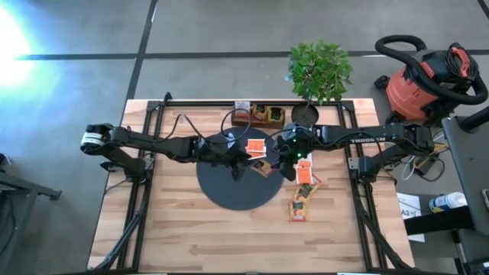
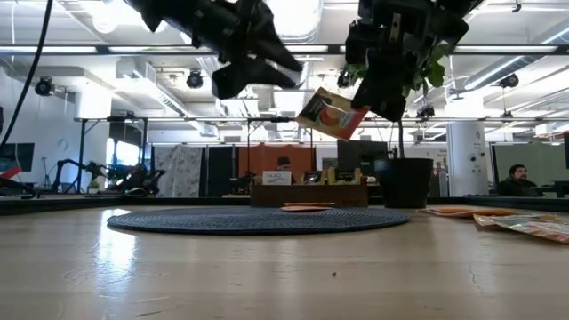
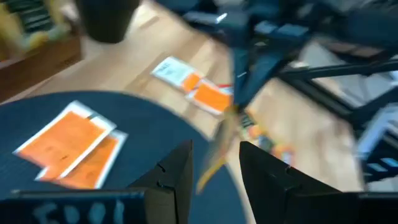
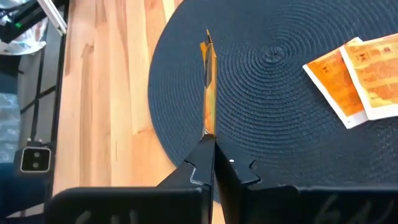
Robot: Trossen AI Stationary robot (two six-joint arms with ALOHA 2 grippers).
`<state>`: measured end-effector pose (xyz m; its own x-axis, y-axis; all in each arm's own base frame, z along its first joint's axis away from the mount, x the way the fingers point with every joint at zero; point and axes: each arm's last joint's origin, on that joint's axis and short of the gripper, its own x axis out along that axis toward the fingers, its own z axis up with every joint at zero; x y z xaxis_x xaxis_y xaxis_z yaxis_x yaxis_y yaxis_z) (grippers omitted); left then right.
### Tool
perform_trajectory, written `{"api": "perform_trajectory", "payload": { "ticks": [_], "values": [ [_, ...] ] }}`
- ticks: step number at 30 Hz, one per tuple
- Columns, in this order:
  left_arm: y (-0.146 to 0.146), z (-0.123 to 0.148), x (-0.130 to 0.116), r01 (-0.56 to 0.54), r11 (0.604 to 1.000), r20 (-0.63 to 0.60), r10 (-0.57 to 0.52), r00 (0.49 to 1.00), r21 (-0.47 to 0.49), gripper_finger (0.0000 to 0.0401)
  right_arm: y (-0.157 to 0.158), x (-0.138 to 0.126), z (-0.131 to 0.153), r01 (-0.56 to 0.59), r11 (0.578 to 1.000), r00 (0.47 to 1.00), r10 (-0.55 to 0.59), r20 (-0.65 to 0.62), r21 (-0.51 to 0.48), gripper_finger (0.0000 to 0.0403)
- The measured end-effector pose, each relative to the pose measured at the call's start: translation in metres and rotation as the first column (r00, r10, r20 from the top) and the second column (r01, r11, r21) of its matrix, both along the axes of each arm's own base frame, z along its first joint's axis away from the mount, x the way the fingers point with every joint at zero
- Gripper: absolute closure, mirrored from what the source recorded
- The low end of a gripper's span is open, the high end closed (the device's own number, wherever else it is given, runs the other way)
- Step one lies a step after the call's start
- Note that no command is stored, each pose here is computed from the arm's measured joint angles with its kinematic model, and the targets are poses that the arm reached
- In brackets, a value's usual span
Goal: Pick & Place Tea
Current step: Put the orange tea bag into the middle section of the brown wooden organizer
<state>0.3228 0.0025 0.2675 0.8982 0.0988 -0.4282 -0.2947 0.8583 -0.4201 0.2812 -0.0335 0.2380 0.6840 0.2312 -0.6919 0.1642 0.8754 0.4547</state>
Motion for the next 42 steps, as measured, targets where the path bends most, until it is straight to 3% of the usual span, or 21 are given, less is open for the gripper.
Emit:
{"api": "perform_trajectory", "payload": {
  "ticks": [6, 10, 12, 17, 23, 29, 33, 36, 42],
  "values": [
    [-0.002, 0.013, 0.004, 0.006, 0.999, 0.039, -0.004, 0.999, -0.047, 0.0275, 0.0, -0.003, 0.004, -0.015, 1.0, 1.0, 0.015, 0.017, -0.014, 0.0394],
    [0.003, 0.011, 0.003, -0.127, 0.985, 0.033, 0.132, 0.991, -0.113, 0.0275, 0.001, -0.004, 0.005, -0.02, 1.0, 1.0, 0.02, 0.019, -0.02, 0.0394],
    [0.004, 0.012, 0.002, -0.175, 0.973, 0.038, 0.183, 0.982, -0.15, 0.0275, 0.0, -0.004, 0.005, -0.021, 1.0, 1.0, 0.021, 0.02, -0.022, 0.0394],
    [0.005, 0.016, 0.004, -0.235, 0.903, 0.081, 0.281, 0.956, -0.359, 0.0275, 0.0, -0.004, 0.005, -0.032, 0.999, 0.999, 0.033, 0.023, -0.034, 0.0394],
    [0.005, 0.025, 0.007, -0.205, 0.879, 0.176, 0.305, 0.936, -0.43, 0.027, 0.0, -0.004, 0.005, -0.039, 0.998, 0.999, 0.04, 0.024, -0.04, 0.0394],
    [0.004, 0.016, 0.004, -0.181, 0.924, 0.082, 0.221, 0.972, -0.337, 0.0224, 0.001, -0.006, 0.006, -0.059, 0.997, 0.998, 0.059, 0.02, -0.04, 0.0394],
    [-0.003, 0.012, 0.003, -0.05, 0.995, 0.034, 0.053, 0.998, -0.091, 0.0205, 0.003, -0.008, 0.01, -0.099, 0.995, 0.994, 0.1, 0.04, -0.023, 0.0394],
    [-0.004, 0.012, 0.003, 0.021, 1.0, 0.03, -0.021, 0.999, 0.012, 0.0204, 0.003, -0.01, 0.013, -0.109, 0.994, 0.992, 0.11, 0.054, -0.029, 0.0394],
    [-0.004, 0.007, 0.007, 0.102, 0.993, 0.018, -0.103, 0.995, 0.055, 0.0204, 0.004, -0.011, 0.014, -0.126, 0.992, 0.99, 0.127, 0.057, -0.02, 0.0394]
  ]
}}
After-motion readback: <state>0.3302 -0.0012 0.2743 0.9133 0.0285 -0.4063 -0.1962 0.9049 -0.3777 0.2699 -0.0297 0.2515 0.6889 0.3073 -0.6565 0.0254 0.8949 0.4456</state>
